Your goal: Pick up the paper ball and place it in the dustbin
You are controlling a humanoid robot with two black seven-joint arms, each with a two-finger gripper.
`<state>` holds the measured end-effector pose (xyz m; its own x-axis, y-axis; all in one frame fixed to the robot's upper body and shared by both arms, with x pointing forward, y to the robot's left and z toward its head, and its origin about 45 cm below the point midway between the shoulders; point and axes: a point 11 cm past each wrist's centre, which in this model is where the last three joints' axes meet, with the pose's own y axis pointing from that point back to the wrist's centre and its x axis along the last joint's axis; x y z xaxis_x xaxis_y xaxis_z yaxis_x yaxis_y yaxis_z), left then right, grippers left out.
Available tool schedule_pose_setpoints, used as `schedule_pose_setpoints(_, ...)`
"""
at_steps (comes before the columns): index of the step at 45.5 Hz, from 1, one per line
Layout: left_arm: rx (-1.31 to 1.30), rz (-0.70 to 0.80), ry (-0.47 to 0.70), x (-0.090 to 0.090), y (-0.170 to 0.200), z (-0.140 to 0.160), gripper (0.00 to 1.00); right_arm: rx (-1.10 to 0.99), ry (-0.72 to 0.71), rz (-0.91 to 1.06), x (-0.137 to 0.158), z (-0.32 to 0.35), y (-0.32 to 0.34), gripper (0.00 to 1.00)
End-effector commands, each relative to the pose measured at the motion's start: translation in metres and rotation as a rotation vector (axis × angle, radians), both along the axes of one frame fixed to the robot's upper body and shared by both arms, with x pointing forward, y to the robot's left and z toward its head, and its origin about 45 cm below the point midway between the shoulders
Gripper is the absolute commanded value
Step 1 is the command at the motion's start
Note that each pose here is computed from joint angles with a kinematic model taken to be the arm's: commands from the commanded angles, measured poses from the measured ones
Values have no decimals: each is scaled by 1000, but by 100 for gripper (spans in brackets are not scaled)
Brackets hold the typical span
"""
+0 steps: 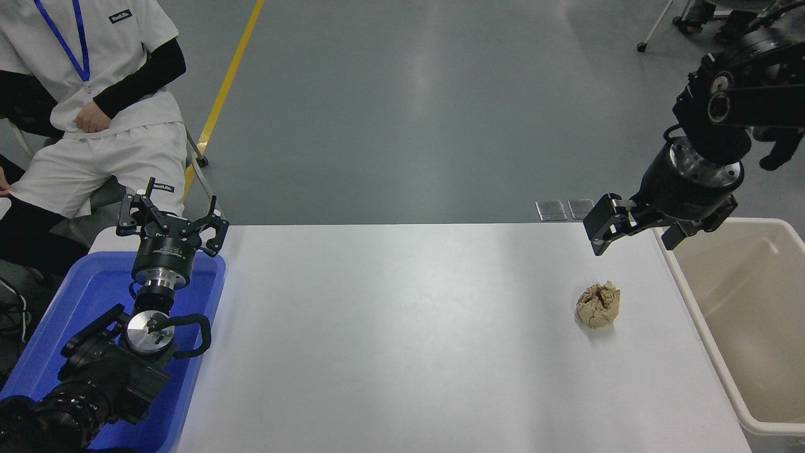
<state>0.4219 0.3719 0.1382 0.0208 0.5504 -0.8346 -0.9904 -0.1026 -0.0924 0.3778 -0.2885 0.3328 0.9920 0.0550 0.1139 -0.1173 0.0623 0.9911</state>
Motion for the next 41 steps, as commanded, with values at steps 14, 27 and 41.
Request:
schedule_pose_setpoints(14, 0, 2, 0, 0, 0, 0, 99, 18, 52, -30, -8, -20, -5, 100)
schedule_pose_setpoints(27, 0, 0, 1, 0, 0, 0, 99, 49, 51, -27, -6, -22, 3, 100)
schedule_pose_setpoints(41, 0, 0, 1, 0, 0, 0, 99, 32, 152, -57, -22, -68, -13, 100)
